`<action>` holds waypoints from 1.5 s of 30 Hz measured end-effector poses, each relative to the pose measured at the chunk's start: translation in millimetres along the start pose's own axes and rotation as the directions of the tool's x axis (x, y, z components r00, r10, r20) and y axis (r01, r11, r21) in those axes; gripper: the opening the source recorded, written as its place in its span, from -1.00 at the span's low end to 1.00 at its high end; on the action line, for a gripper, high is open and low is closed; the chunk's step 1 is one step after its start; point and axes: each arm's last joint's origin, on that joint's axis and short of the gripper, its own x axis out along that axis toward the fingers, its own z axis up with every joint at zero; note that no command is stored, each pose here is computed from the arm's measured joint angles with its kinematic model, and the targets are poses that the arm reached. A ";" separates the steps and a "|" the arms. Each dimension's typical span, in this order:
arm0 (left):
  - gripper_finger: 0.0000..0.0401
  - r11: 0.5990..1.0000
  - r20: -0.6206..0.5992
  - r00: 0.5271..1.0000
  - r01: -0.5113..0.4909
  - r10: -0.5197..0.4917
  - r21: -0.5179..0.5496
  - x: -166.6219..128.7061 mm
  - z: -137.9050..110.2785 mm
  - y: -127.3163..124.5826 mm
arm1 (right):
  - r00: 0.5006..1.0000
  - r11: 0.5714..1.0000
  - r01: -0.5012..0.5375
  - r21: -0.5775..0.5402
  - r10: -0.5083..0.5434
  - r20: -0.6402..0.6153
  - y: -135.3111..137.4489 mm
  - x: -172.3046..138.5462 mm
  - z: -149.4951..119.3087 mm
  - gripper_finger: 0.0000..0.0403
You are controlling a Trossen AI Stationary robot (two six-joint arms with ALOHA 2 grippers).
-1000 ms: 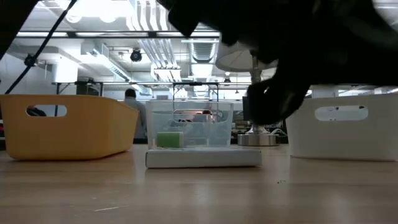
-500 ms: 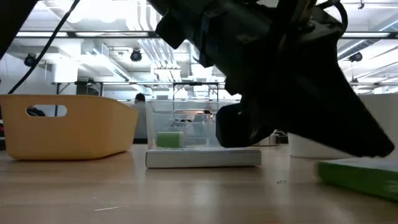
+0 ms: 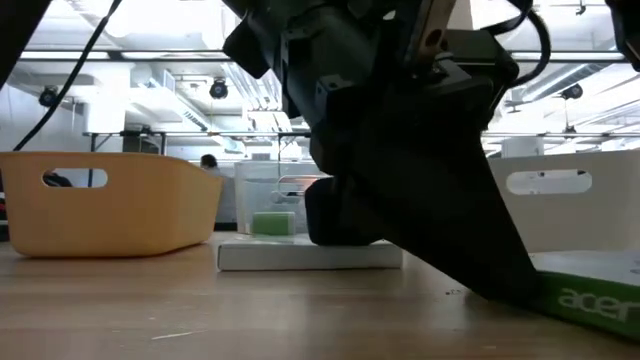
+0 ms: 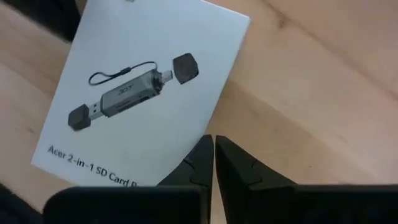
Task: Pick and place items into bin
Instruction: Put the bottom card reader box into the white bin
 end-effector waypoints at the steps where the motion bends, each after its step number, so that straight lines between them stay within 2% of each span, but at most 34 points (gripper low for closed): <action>1: -1.00 1.000 -0.001 1.000 -0.004 0.004 -0.001 0.1 -0.5 0.8 | 1.000 1.000 -0.017 -0.009 0.017 -0.006 1.9 0.0 0.0 -0.96; 6: -1.00 1.000 -0.002 1.000 -0.011 0.011 -0.010 0.3 -1.3 1.4 | 0.985 0.985 -0.170 -0.039 0.170 0.013 15.8 -5.9 1.1 -0.96; 10: -1.00 1.000 0.004 1.000 -0.018 0.018 -0.011 0.2 -0.8 1.2 | 0.977 0.979 -0.202 -0.031 0.203 0.066 20.6 -11.6 10.3 -0.96; 15: -1.00 1.000 0.009 1.000 -0.016 0.016 -0.008 -8.1 1.2 -2.3 | 0.977 0.976 -0.197 -0.092 0.203 0.066 24.5 -13.3 18.2 -0.96; 18: -1.00 0.999 0.024 1.000 -0.012 0.011 0.033 -17.2 3.6 -7.3 | 0.981 0.974 -0.185 -0.132 0.190 0.027 25.5 -18.3 17.3 -0.96; 23: -1.00 0.998 0.074 0.997 0.027 -0.032 0.061 -29.0 9.8 -18.7 | 0.996 0.977 -0.059 -0.205 0.043 -0.083 8.6 -21.2 3.5 -0.96; 27: -1.00 0.992 0.131 0.987 0.076 -0.089 0.098 -32.4 12.7 -30.1 | 0.992 0.979 0.014 -0.202 -0.039 -0.122 -4.1 -14.5 -3.2 -0.96; 29: -1.00 0.991 0.140 0.985 0.082 -0.097 0.104 -31.9 12.9 -31.5 | 0.992 0.980 0.005 -0.199 -0.030 -0.125 -4.4 -12.2 -3.8 -0.96; 34: -1.00 0.995 0.114 0.992 0.049 -0.058 0.087 -18.7 7.0 -20.3 | 0.988 0.959 -0.098 -0.266 0.062 -0.140 3.9 -2.5 -0.3 -0.96; 45: -1.00 0.996 0.082 0.996 0.036 -0.042 0.079 -8.0 1.4 -13.2 | 0.987 0.891 -0.109 -0.441 0.043 -0.156 4.7 8.4 1.2 -0.96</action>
